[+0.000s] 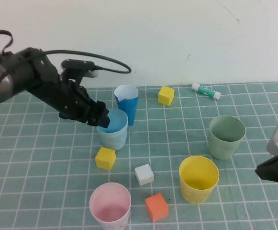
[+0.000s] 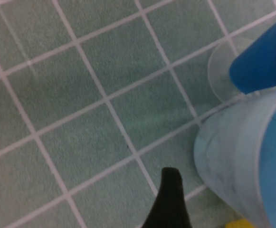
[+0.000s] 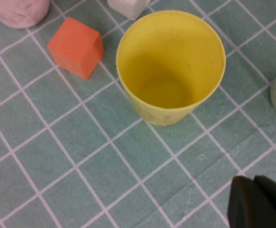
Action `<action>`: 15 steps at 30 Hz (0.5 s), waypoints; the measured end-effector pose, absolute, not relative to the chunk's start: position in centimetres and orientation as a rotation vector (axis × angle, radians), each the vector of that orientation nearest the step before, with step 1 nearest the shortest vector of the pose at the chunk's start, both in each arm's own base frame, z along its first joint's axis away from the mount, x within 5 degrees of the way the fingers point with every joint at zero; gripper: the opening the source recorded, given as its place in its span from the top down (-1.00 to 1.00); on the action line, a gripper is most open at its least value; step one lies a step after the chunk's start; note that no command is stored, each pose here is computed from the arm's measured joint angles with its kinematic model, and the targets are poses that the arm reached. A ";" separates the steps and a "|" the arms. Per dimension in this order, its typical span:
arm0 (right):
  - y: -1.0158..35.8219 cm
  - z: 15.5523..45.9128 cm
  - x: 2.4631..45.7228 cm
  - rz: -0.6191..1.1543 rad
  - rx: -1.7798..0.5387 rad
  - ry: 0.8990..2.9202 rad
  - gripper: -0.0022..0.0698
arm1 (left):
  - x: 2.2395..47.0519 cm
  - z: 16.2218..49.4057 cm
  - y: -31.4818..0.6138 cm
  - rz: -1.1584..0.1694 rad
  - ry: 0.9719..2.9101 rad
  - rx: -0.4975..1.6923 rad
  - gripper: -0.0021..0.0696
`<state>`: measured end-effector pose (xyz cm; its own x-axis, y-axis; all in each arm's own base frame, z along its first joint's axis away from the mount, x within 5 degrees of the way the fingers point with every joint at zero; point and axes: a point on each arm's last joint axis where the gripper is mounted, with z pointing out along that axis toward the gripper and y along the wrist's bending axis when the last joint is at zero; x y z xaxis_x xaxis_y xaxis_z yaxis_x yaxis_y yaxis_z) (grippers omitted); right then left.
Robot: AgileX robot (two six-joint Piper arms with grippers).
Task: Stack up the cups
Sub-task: Pick up the blue cup
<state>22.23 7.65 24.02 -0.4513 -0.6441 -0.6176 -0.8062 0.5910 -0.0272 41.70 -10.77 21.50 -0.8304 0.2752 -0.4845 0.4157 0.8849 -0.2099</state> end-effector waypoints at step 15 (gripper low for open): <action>7.6 24.0 22.3 0.361 -1.144 2.235 0.95 | 42.3 21.4 -11.7 -0.380 2.528 0.556 0.90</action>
<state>22.25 7.64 24.02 -0.4517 -0.6434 -0.6181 -0.8052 0.5923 -0.0281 42.28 -11.70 21.45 -0.7807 0.3102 -0.5425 0.4560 0.8763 -0.1552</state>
